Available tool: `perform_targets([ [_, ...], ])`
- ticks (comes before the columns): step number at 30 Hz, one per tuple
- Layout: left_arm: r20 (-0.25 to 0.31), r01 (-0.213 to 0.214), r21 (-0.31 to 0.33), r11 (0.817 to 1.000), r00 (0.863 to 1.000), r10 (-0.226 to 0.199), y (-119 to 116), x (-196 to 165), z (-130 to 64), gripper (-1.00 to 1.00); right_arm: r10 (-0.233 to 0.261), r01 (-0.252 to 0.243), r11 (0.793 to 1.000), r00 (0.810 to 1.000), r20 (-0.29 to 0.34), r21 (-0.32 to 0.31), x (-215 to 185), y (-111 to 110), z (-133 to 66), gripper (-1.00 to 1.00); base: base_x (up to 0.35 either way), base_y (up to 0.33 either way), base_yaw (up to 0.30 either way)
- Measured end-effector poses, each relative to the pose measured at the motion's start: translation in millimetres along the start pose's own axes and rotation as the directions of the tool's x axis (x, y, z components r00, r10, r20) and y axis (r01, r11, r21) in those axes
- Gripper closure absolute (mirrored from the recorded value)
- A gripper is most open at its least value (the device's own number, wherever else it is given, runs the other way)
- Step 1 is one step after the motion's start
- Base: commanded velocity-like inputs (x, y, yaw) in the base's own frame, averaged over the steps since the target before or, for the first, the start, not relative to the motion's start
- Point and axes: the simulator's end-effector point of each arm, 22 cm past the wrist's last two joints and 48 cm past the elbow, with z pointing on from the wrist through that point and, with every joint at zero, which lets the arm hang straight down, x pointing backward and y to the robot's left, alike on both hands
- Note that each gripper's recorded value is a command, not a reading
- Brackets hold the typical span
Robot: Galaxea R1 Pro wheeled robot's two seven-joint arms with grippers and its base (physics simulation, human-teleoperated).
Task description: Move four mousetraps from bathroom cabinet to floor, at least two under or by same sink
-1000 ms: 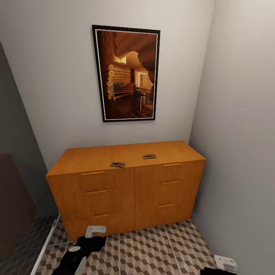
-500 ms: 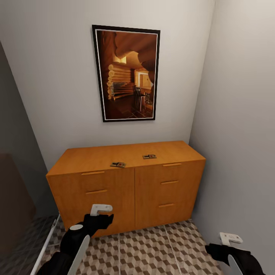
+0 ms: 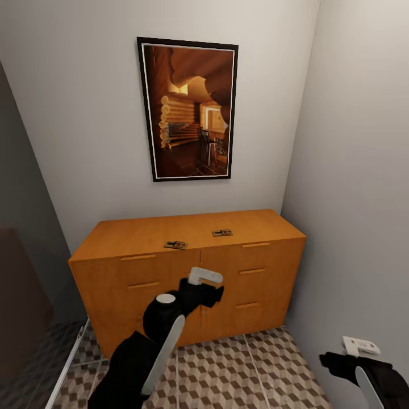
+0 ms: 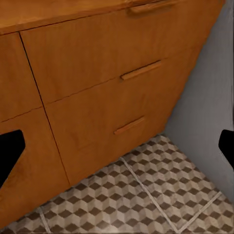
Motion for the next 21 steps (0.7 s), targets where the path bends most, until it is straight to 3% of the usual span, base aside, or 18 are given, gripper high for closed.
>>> perform_targets([
  [4,0.04,-0.08,0.006,0.997,0.996,0.079,-4,-56,-2.1,-1.0,-0.004,0.004,1.0,1.0,0.0,0.01,-1,-6,-1.0,-1.0,0.0,0.0,0.0],
  [12,0.11,-0.155,-0.003,0.988,0.982,0.154,-3,-141,-14.5,-1.0,-0.013,0.013,1.0,1.0,-0.021,0.022,4,-13,-1.6,-1.0,0.0,0.0,0.0],
  [16,0.134,-0.146,-0.029,0.989,0.98,0.149,13,-176,-17.2,-1.0,-0.016,0.017,1.0,0.999,-0.042,0.022,2,-14,-2.7,-1.0,0.0,0.0,0.0],
  [21,0.165,-0.084,-0.072,0.994,0.982,0.095,47,-215,-22.8,-1.0,-0.008,0.008,1.0,1.0,-0.023,0.009,-39,-6,-9.7,-1.0,0.0,0.0,0.0],
])
